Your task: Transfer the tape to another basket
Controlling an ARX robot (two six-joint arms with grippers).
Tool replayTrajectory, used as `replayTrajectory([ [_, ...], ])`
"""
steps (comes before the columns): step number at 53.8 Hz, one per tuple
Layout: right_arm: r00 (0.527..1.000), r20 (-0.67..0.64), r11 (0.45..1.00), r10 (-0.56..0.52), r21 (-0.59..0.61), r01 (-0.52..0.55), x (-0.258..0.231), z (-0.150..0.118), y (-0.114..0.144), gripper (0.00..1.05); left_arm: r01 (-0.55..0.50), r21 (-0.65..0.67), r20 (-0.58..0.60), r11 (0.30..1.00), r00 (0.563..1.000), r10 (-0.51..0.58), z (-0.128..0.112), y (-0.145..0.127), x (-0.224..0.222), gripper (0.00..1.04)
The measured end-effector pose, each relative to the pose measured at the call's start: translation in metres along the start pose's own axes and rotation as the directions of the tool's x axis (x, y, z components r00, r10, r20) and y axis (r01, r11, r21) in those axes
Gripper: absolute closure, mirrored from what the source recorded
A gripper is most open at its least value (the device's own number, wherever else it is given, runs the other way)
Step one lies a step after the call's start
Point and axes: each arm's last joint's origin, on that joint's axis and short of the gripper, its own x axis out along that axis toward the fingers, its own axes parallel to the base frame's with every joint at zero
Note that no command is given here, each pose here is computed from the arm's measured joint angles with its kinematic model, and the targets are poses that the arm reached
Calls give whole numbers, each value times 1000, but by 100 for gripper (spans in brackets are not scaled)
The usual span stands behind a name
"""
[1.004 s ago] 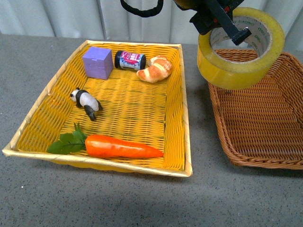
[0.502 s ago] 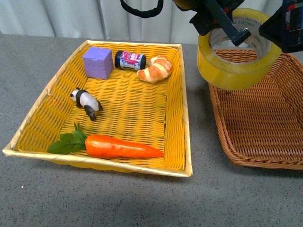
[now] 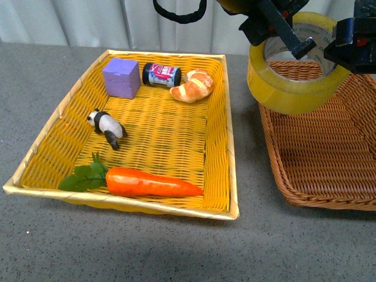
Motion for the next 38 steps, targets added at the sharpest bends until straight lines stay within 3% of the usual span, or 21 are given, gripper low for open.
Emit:
replayTrajectory([
  [7,1000,-12,999,-9,42,9,1,0,-2,88,10,-8,7,1000,1000,-10,1,-2,0,90],
  [13,1000,-21,998,-12,68,13,4,1,-3,90,8,-10,9,1000,1000,-8,2,-2,1,91],
  [18,1000,-19,998,-12,67,14,7,5,-4,91,-61,-31,-42,998,997,60,3,-3,1,89],
  [22,1000,-18,998,-18,65,19,10,8,-5,91,-116,-23,-89,993,989,114,6,-6,-1,75],
  [29,995,-29,992,-94,86,96,15,8,-17,91,-177,-32,-72,984,982,174,7,-1,-13,57],
  [38,984,-65,974,-165,148,173,22,1,-45,91,-464,-200,-77,863,885,459,-8,25,-38,23],
])
